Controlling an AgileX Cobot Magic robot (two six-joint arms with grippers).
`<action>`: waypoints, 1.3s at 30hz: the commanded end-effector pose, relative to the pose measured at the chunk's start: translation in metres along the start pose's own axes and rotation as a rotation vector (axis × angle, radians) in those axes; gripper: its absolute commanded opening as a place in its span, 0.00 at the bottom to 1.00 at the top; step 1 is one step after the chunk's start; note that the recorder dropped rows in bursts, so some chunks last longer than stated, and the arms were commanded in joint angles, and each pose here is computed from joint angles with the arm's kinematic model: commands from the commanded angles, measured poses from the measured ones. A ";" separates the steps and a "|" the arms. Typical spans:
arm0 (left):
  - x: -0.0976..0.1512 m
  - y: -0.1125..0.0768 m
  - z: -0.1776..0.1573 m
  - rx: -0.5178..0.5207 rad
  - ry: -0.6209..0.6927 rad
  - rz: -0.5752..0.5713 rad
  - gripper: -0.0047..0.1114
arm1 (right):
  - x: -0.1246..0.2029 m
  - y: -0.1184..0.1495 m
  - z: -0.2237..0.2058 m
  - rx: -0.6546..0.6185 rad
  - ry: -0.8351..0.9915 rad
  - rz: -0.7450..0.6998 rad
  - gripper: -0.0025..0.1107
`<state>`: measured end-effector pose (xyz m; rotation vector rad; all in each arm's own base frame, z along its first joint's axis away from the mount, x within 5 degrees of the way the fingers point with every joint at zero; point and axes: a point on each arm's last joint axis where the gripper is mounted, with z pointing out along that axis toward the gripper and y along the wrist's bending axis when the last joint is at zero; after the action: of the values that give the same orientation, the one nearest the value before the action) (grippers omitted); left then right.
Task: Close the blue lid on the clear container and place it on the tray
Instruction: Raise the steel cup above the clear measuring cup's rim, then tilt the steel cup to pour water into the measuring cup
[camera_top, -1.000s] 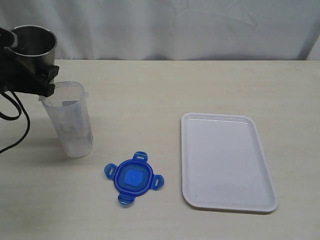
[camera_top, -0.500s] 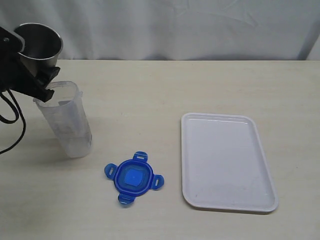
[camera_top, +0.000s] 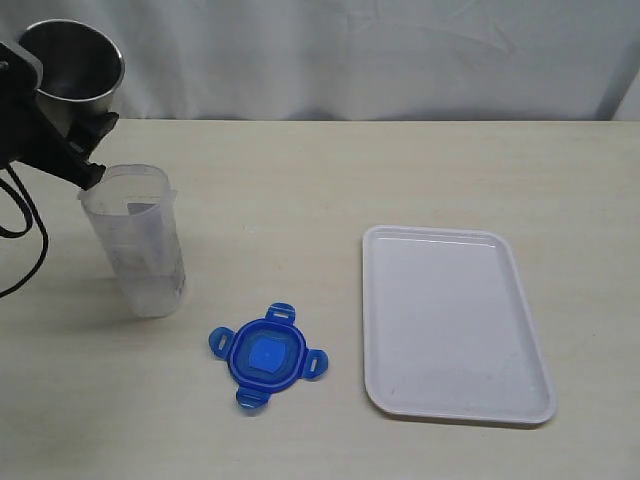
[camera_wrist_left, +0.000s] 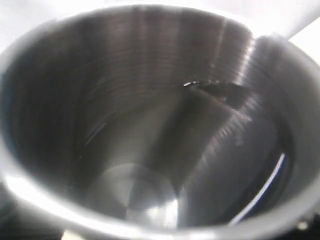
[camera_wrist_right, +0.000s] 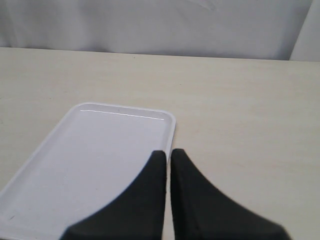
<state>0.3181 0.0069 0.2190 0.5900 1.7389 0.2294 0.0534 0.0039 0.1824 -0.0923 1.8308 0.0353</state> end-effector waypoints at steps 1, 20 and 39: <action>-0.014 0.004 -0.003 -0.013 -0.096 0.035 0.04 | 0.000 0.000 0.000 0.007 -0.004 0.000 0.06; -0.013 0.002 -0.003 0.010 -0.086 0.218 0.04 | 0.000 0.000 0.000 0.007 -0.004 0.000 0.06; -0.013 0.002 -0.003 0.003 -0.082 0.299 0.04 | 0.000 0.000 0.000 0.007 -0.004 0.000 0.06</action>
<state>0.3165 0.0029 0.2175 0.8702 1.6560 0.3775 0.0534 0.0039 0.1824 -0.0923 1.8308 0.0353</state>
